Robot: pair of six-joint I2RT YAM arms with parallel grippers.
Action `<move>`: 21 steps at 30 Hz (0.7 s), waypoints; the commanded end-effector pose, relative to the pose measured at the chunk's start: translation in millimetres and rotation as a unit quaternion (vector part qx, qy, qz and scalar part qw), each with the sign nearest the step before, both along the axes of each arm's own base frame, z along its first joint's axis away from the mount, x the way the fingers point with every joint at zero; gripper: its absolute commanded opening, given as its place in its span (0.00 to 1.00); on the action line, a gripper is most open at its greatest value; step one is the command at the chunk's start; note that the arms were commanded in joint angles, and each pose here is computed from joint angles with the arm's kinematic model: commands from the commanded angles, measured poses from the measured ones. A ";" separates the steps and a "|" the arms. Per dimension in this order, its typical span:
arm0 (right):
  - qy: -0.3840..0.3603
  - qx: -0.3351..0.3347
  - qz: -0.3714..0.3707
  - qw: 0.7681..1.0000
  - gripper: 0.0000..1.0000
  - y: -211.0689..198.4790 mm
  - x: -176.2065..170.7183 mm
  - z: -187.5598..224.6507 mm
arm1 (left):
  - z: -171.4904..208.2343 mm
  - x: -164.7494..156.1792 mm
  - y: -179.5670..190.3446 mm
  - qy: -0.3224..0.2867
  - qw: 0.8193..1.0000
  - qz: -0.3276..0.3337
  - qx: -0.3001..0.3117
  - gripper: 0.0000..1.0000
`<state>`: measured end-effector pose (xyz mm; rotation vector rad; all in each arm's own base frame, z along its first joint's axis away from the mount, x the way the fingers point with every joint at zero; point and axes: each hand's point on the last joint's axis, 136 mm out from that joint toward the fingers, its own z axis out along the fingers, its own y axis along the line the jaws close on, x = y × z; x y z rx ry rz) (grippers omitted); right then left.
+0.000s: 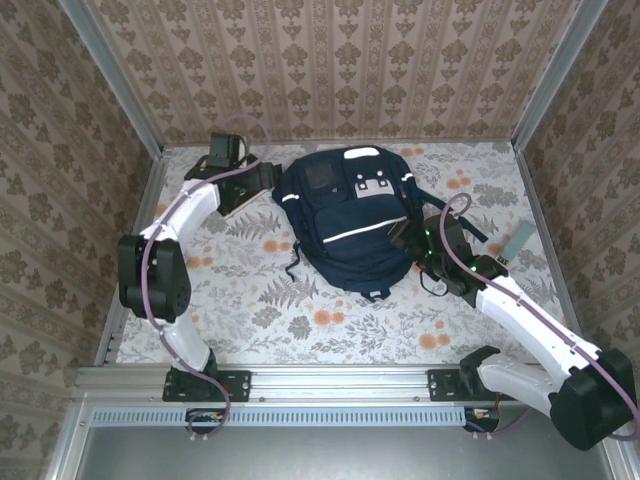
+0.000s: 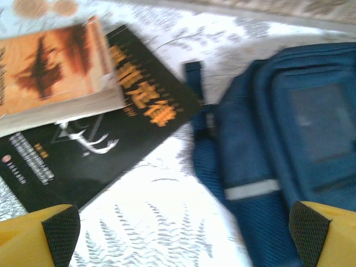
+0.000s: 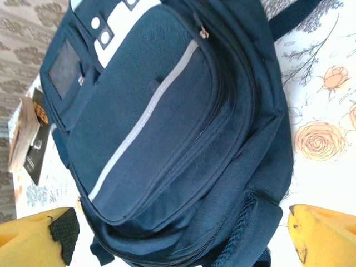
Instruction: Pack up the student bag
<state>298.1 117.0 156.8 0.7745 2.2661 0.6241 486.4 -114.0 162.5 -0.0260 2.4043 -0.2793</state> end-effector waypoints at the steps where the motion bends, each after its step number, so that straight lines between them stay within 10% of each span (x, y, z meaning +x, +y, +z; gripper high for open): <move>1: -0.020 0.016 0.030 0.999 0.98 13.8 4.6 11.6 | -22.4 21.2 10.9 0.022 0.998 0.002 -0.057 1.00; 11: -0.025 0.036 0.013 0.999 0.96 9.3 -8.7 6.3 | -91.3 48.0 55.6 0.105 0.991 0.066 -0.060 0.97; 21: -0.045 0.040 0.008 0.998 0.95 5.5 -10.1 22.2 | -137.7 -9.2 37.1 0.238 0.968 0.041 -0.075 0.98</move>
